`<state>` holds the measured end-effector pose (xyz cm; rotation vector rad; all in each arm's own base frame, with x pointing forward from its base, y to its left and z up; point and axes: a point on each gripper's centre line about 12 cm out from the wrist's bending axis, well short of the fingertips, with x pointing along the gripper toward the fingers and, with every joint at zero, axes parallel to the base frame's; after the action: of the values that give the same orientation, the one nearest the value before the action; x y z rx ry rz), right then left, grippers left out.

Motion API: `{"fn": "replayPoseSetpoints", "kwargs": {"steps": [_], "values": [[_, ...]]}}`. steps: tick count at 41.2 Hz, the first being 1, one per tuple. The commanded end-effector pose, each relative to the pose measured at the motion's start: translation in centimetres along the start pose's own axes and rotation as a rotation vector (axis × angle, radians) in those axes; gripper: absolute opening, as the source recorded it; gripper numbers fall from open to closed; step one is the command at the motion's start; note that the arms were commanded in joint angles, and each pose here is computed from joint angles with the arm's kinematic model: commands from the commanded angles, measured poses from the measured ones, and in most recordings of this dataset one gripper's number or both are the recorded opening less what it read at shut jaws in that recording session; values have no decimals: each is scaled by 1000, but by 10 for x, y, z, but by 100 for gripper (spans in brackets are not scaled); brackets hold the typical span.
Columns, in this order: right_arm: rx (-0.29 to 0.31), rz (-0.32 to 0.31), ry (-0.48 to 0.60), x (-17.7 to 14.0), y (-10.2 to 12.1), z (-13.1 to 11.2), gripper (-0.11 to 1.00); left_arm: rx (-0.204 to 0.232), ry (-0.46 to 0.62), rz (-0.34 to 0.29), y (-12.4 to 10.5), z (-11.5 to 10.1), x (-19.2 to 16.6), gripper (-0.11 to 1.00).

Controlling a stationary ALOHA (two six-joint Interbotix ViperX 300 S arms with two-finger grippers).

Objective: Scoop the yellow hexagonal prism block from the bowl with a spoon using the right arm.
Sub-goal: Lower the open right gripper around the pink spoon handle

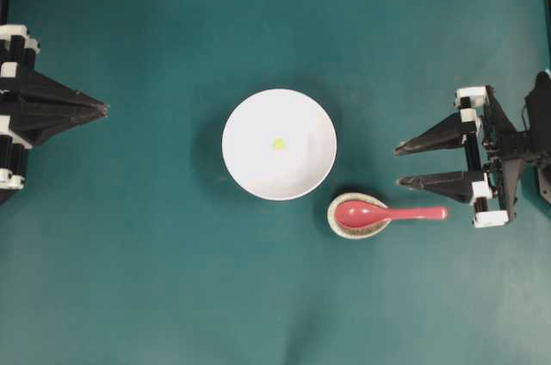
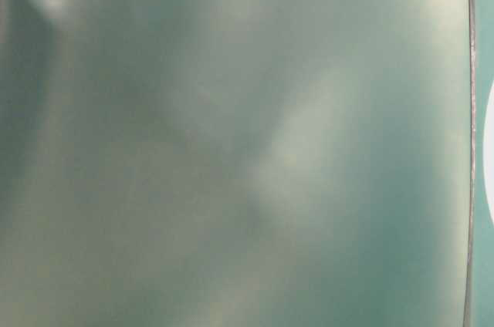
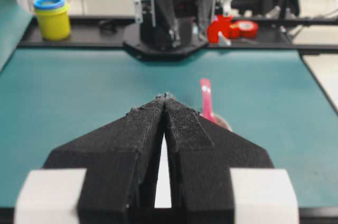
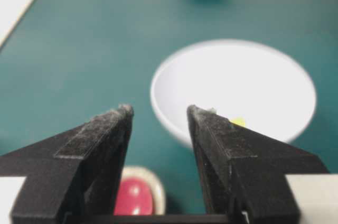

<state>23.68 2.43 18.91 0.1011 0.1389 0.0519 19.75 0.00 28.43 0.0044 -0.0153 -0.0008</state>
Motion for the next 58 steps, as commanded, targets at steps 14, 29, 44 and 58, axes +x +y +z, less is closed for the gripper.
{"fn": "replayPoseSetpoints", "kwargs": {"steps": [14, 29, 44, 58], "values": [[77, -43, 11, 2, 16, -48, 53, -3, -6, 2, 0, 5, 3, 0], [56, -82, 75, 8, 39, -85, 53, -3, 6, 1, 0, 3, 3, 0], [25, -123, 123, 5, 40, -104, 53, -5, 9, 1, 0, 3, 3, 0], [18, -136, 179, 5, 38, -114, 53, -5, 9, 1, 0, 3, 3, 0]]}}
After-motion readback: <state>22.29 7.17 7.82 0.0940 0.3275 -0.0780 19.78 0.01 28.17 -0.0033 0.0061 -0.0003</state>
